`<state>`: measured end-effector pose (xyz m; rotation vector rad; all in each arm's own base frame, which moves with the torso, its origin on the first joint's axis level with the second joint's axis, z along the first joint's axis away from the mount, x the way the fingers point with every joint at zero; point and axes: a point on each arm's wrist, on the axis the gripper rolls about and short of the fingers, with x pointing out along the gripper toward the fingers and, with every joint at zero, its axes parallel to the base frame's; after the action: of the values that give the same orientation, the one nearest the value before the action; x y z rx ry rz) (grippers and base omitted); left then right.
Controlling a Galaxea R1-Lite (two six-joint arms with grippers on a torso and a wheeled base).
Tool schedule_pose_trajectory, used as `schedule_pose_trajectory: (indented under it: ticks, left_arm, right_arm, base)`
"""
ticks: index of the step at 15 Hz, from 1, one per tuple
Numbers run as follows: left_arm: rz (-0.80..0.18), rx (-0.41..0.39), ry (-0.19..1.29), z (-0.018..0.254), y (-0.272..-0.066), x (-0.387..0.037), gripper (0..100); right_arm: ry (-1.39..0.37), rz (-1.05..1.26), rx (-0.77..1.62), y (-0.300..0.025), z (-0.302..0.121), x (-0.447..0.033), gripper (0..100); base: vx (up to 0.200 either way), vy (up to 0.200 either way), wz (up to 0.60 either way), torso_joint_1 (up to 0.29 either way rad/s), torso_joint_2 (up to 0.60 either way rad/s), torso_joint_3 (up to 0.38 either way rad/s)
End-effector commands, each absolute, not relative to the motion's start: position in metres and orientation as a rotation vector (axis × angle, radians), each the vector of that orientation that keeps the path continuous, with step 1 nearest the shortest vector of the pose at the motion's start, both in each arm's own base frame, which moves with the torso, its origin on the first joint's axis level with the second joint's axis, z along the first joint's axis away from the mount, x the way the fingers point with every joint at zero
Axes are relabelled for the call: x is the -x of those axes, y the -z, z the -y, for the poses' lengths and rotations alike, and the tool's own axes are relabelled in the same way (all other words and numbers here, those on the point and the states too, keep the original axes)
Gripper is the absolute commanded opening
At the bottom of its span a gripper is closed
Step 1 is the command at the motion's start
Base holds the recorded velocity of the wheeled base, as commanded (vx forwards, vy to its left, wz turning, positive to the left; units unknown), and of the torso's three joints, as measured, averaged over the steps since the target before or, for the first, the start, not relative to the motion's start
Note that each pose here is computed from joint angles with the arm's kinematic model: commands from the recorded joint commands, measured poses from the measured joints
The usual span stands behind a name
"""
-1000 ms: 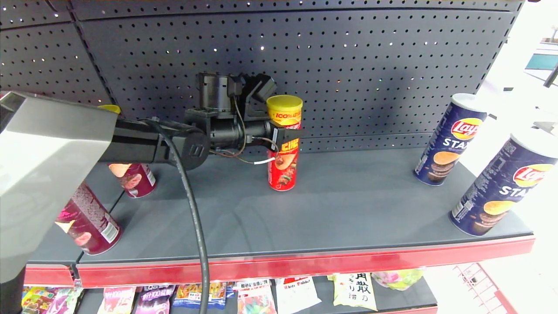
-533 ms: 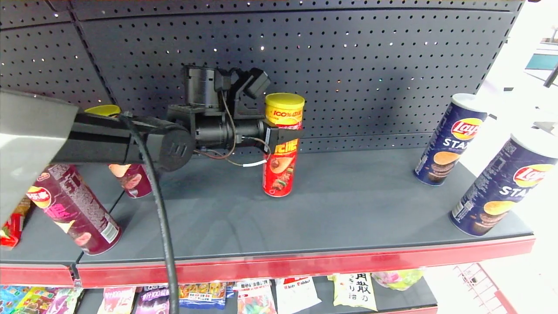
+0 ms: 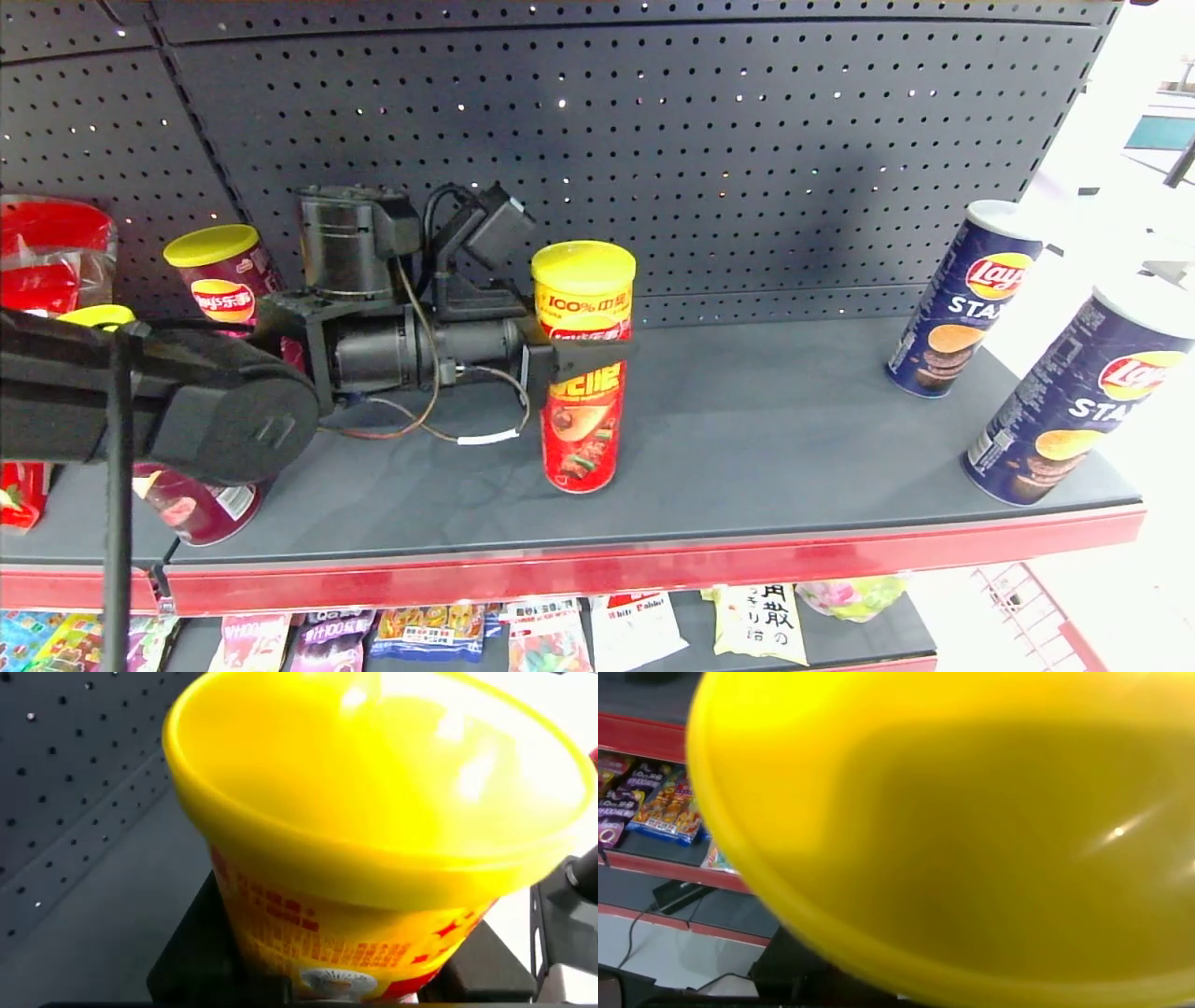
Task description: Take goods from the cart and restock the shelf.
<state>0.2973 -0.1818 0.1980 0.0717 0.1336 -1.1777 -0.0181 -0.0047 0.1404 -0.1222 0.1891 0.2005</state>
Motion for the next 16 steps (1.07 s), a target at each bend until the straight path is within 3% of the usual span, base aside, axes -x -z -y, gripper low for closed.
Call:
schedule_pose_trajectory:
  ticks: [1, 16]
  left_arm:
    - [-0.168, -0.068, 1.192, 0.179, -0.187, -0.284, 0]
    - [-0.164, -0.029, 1.302, 0.172, -0.168, -0.263, 0]
  right_arm:
    - [-0.201, -0.195, 0.123, -0.140, 0.005, 0.017, 0]
    - [-0.194, -0.183, 0.124, -0.144, 0.005, 0.018, 0]
  base:
    - [0.000, 0.000, 0.00, 0.000, 0.00, 0.000]
    - [0.000, 0.000, 0.00, 0.000, 0.00, 0.000]
